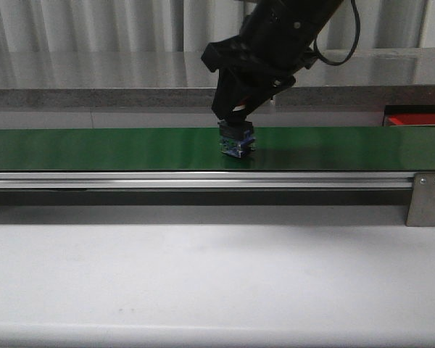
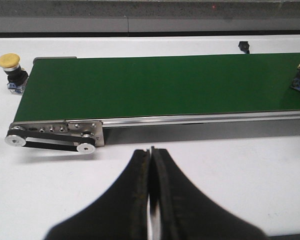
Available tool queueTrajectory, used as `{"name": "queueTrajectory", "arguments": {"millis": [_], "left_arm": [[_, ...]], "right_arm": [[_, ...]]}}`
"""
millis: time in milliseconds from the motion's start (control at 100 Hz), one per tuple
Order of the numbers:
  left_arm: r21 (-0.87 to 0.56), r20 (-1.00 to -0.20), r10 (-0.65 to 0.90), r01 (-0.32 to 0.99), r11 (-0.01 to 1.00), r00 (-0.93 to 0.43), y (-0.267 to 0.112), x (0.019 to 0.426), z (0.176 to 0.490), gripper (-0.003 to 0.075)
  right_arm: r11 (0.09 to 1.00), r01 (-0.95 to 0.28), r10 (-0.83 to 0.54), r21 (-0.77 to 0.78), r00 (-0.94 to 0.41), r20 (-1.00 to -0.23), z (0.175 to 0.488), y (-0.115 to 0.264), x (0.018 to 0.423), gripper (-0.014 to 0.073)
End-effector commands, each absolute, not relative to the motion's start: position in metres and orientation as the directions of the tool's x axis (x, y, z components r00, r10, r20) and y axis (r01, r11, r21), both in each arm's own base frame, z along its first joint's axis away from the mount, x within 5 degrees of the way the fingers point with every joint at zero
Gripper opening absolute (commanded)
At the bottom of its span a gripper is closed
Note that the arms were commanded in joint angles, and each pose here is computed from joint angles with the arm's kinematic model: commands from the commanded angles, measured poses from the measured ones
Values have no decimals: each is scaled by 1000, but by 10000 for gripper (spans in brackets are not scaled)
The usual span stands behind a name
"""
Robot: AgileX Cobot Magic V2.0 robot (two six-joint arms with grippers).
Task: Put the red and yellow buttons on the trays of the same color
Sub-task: 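Carry the red button toward the red tray with the right gripper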
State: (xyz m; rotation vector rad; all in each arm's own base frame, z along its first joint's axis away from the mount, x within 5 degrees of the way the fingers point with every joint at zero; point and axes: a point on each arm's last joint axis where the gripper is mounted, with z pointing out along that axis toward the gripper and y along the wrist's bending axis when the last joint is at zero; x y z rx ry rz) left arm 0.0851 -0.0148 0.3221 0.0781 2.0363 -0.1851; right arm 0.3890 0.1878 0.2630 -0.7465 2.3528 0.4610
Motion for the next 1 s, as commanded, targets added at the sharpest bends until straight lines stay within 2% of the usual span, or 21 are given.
{"name": "queueTrajectory", "arguments": {"millis": [0, 200, 330, 420, 580, 700, 860, 990], "left_arm": [[-110, -924, -51, 136, 985, -379, -15, 87, 335, -20], [-110, -924, -51, 136, 985, -379, -15, 87, 335, -20], [-110, -924, -51, 136, 985, -379, -15, 87, 335, -20], [-110, -924, -51, 136, 985, -379, -15, 87, 335, -20], [-110, -924, -51, 136, 985, -379, -15, 87, 335, -20], [-110, -924, -51, 136, 985, -379, -15, 87, 335, -20], [-110, -924, -51, 136, 985, -379, -15, 87, 335, -20], [-110, -924, -51, 136, 985, -379, -15, 87, 335, -20]], "right_arm": [[782, -610, -343, 129, -594, -728, 311, 179, 387, 143], [791, -601, -320, 111, -563, -762, 368, 145, 379, 143], [851, -518, -250, 87, -546, -800, 404, 92, 378, 143], [907, -412, -176, 87, -558, -811, 415, 46, 384, 143], [977, -194, -33, 92, -559, -828, 407, -35, 401, 143], [987, -78, 76, 139, -538, -840, 390, -76, 415, 143], [984, 21, 164, 179, -517, -840, 360, -109, 437, 143], [983, 36, 174, 182, -527, -832, 341, -118, 456, 143]]}}
